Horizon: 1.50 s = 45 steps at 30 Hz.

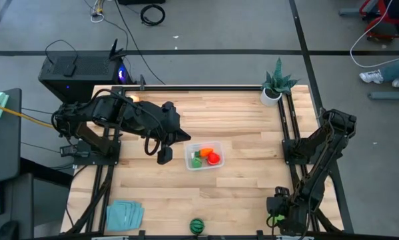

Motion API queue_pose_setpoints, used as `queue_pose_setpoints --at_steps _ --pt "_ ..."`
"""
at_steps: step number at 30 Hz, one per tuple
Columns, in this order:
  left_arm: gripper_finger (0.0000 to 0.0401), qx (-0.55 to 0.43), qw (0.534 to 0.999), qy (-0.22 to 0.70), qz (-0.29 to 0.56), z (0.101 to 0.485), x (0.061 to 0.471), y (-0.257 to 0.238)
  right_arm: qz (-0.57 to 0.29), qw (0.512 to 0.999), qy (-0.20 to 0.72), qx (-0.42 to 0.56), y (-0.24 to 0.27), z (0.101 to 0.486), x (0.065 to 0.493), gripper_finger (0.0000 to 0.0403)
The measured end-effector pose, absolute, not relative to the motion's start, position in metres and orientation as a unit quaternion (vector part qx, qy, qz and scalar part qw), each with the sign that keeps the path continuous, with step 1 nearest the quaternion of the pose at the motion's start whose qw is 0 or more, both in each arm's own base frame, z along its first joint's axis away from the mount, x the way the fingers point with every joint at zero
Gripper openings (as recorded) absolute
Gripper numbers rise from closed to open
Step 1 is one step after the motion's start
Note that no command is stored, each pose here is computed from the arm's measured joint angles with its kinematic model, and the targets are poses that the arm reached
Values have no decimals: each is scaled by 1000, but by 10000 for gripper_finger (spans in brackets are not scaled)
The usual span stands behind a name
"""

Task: Pick and placing Produce into tupperware
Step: Put the green melon into the transparent bin

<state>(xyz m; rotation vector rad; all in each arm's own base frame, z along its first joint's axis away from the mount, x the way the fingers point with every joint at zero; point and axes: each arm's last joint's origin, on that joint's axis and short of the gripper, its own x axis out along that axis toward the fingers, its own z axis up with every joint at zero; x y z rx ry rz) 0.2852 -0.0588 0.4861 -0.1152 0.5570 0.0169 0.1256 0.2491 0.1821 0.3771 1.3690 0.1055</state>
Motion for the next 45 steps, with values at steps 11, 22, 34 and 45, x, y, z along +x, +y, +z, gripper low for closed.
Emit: queue_pose_setpoints --at_steps 11,22,34,45 --pt "11 -62 959 275 10 486 285 -59 36 754 634 168 244 174 123 314" --pt "27 -62 959 275 10 486 285 -59 24 747 640 178 251 163 123 314" --pt "8 -61 960 275 9 486 285 -59 29 745 648 156 257 156 114 314" --pt "25 -61 960 275 9 486 285 -59 5 740 661 123 260 134 112 314"
